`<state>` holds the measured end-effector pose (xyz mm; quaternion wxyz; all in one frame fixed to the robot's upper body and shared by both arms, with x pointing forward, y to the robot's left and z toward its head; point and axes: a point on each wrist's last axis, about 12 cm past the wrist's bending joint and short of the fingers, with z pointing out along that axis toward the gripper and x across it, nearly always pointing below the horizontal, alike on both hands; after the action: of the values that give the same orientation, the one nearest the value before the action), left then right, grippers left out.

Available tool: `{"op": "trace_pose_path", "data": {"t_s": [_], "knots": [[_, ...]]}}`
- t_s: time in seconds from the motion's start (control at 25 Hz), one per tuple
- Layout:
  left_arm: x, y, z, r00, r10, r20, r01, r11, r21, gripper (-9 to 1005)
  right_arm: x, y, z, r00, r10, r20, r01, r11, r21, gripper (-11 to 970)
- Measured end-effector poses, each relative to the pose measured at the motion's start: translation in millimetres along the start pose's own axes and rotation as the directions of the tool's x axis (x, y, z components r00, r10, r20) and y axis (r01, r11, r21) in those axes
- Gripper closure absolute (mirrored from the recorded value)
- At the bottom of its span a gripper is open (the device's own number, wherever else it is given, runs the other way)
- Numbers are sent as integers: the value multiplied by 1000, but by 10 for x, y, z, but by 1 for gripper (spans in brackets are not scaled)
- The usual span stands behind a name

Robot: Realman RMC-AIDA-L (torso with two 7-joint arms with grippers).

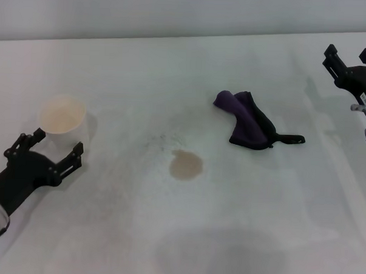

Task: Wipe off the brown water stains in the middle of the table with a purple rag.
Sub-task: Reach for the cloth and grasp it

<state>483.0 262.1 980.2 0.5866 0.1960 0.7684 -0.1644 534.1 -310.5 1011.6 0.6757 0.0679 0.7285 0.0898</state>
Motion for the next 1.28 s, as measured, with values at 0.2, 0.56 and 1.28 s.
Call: {"op": "trace_pose_path", "data": {"t_s": [0.2,0.56,1.28], "knots": [[60,-25,-143,1000,-22,23,22,1000,-4,105,7,64,26,1000,9,-15,-10,999,-45,98],[130,10,-529,980,-126,152,144,983,-111,109,-80,321,203,995,-54,-79,25,943,-333,98],[37,225,-479,967,-140,212,183,963,-199,109,-619,1215,977,773,-514,-372,79,659,-748,99]]}}
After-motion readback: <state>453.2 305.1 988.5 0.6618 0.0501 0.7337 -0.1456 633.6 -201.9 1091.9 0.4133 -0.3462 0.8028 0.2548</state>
